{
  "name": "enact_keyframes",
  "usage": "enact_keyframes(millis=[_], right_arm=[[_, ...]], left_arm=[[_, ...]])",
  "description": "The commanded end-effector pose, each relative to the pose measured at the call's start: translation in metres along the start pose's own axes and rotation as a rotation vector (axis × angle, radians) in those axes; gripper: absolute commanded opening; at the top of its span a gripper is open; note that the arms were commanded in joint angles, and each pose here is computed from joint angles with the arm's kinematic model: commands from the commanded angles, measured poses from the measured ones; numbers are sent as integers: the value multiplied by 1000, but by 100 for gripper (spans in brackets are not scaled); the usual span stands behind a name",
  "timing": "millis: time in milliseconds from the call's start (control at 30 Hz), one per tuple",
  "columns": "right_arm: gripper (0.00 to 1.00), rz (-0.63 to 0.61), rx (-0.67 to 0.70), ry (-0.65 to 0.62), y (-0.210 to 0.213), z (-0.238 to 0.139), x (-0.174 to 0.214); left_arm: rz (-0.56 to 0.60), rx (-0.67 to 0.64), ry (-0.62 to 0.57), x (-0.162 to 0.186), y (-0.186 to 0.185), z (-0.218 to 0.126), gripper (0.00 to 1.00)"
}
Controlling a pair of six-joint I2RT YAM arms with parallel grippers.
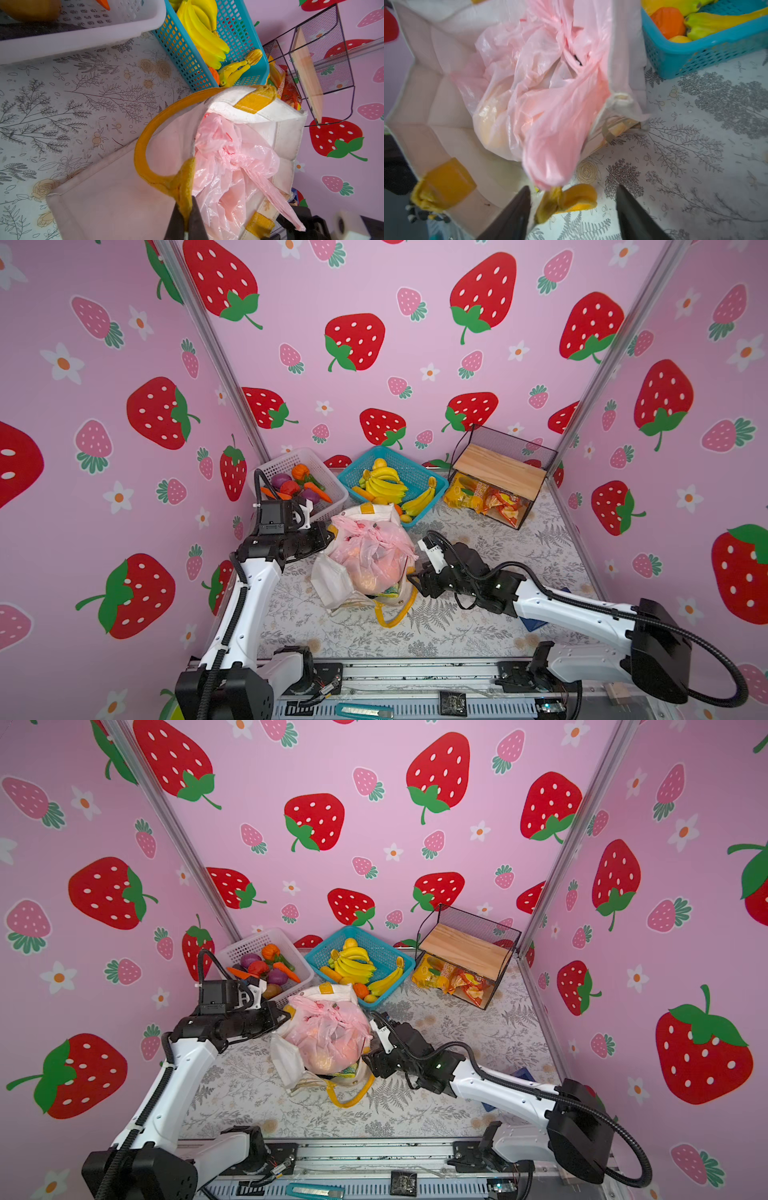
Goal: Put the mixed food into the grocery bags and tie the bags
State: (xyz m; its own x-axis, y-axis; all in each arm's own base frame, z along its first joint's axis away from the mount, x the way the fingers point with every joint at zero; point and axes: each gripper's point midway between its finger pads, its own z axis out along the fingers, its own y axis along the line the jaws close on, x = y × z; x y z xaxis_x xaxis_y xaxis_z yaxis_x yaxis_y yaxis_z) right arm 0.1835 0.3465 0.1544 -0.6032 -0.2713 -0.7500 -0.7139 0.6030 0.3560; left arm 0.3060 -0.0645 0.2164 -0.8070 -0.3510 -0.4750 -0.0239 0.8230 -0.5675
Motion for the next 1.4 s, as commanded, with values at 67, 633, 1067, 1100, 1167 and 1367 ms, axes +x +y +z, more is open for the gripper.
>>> enact_keyframes(millis=[67,633,1067,1100,1167,1367], right_arm=[[20,47,-74,-49,16,9,-18],[0,-43,209,-141,-70,-102,-82],[41,-85,427,-114,-120,-108,-96],[46,-102,439,-135,-118,-116,-104],[51,-136,435,-172,-110,-128,-118],[56,-260,373,-188,-70,-122,-141]], left_arm=[[-6,23,27,10,-3,-1,0],[87,266,115,45,-94,8,0],[207,226,149,65,-102,25,31],[213,222,132,62,-102,24,34],[225,213,112,58,-103,22,37],[234,189,157,61,-98,29,28]])
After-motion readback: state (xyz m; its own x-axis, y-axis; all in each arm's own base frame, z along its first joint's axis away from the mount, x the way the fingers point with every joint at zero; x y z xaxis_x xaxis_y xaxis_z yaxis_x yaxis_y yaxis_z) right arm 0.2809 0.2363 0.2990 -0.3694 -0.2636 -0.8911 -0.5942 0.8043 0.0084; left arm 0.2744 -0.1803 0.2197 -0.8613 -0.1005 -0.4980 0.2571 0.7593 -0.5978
